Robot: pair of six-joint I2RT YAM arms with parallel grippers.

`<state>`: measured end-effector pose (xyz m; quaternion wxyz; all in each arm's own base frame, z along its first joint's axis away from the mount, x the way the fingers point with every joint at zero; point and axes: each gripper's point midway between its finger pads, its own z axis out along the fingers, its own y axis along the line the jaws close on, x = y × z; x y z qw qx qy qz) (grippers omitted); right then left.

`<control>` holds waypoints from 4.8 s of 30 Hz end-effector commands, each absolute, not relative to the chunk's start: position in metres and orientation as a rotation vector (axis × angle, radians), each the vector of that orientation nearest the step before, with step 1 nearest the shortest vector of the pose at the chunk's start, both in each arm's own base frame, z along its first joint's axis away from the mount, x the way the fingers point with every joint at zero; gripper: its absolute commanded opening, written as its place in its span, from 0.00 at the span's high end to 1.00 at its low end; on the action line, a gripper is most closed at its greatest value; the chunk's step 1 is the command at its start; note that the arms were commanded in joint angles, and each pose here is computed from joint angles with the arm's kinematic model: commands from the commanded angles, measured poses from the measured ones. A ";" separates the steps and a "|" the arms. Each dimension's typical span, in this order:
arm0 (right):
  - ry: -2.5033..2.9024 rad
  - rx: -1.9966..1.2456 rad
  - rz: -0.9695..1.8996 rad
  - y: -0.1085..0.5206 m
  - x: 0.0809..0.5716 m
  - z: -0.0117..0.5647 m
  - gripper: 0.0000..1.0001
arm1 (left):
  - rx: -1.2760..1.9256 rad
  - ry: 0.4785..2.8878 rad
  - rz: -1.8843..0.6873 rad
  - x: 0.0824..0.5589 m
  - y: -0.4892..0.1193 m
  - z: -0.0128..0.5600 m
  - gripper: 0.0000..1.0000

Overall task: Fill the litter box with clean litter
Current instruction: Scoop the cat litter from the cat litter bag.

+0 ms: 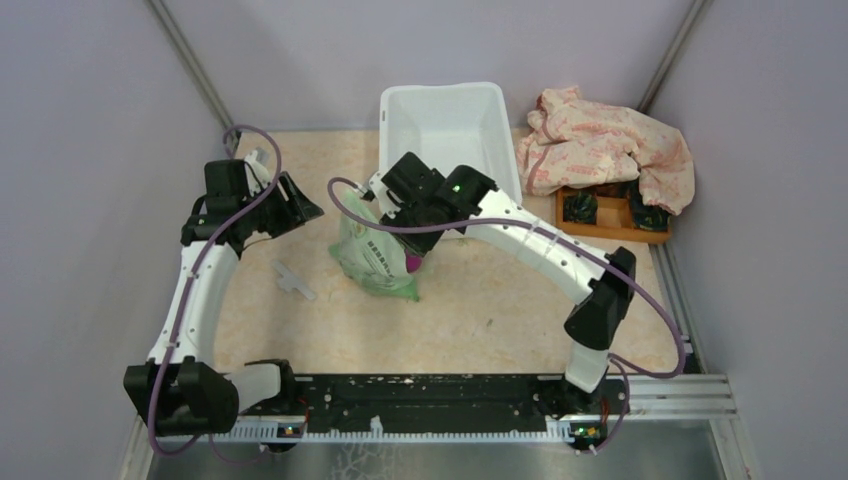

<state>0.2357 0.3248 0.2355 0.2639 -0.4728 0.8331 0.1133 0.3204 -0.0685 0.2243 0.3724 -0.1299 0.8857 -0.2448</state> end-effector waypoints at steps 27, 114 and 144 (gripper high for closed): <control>2.220 -1.363 0.411 0.387 0.256 0.187 1.00 | -0.323 2.277 -0.608 0.323 -0.065 0.210 0.36; 1.267 -0.498 0.553 0.221 0.173 0.296 1.00 | -0.385 2.244 -0.605 0.338 -0.062 0.231 0.36; 1.269 -0.555 0.651 0.228 0.153 0.296 1.00 | -0.387 2.227 -0.620 0.336 -0.064 0.236 0.36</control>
